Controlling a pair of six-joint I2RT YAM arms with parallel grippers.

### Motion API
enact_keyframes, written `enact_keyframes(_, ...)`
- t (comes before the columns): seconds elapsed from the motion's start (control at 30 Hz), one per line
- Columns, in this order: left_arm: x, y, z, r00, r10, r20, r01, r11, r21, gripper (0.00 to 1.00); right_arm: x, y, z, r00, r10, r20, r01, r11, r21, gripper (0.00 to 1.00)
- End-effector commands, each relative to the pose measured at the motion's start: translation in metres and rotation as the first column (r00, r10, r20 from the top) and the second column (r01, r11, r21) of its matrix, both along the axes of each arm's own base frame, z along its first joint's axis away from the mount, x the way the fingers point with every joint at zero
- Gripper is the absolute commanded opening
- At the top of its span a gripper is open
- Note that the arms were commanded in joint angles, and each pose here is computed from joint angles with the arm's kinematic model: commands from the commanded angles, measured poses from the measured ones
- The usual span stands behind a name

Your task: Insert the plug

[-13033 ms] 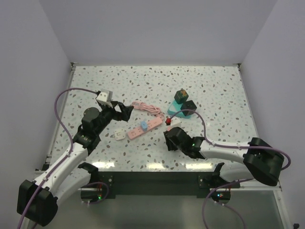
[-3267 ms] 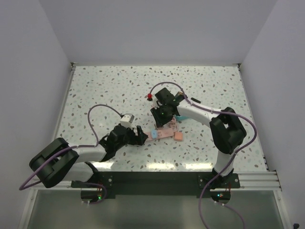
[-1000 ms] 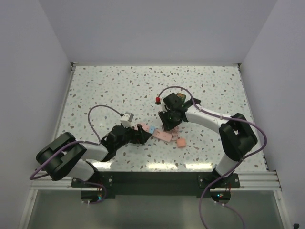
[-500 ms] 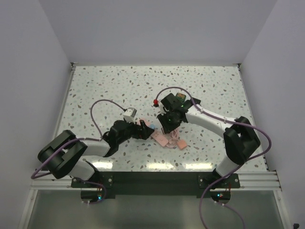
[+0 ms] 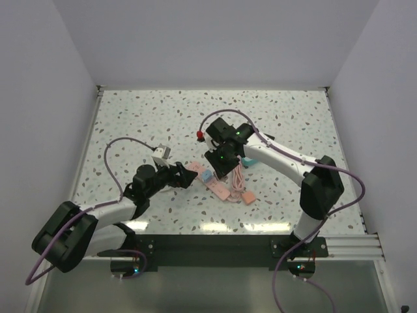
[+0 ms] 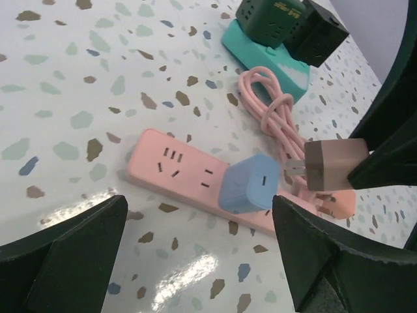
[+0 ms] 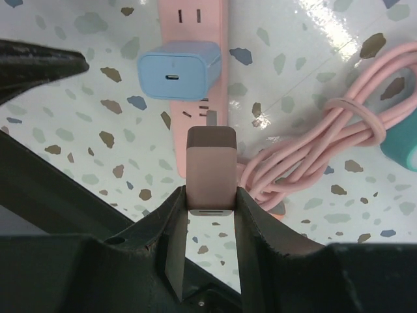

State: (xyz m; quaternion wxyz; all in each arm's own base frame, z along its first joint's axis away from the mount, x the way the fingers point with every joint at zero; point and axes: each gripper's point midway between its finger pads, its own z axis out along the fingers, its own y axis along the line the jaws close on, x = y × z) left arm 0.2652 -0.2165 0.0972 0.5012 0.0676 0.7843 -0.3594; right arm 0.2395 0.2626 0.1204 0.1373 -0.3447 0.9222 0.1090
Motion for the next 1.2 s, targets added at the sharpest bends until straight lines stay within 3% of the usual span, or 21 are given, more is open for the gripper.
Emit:
enact_keyframes(0.0, -0.002, 0.013, -0.001, 1.000, -0.011, 0.017, 0.011, 1.000, 0.000, 0.98, -0.009, -0.005, 0.004, 0.998, 0.047, -0.041, -0.051, 0.995, -0.087, 0.00)
enact_keyframes(0.2, -0.004, 0.020, 0.000, 1.000, -0.010, 0.020, 0.010, 1.000, -0.009, 0.98, -0.007, -0.007, -0.002, 0.995, 0.073, -0.072, -0.086, 0.977, -0.194, 0.00)
enact_keyframes(0.43, -0.005, 0.026, 0.002, 1.000, 0.000, 0.024, 0.001, 1.000, -0.007, 0.98, -0.008, -0.007, -0.010, 0.990, 0.082, -0.114, -0.107, 0.966, -0.236, 0.00)
enact_keyframes(1.17, -0.007, 0.027, -0.002, 1.000, -0.007, 0.019, 0.007, 1.000, -0.006, 0.98, -0.006, 0.016, -0.030, 0.982, 0.117, -0.151, -0.149, 0.964, -0.220, 0.00)
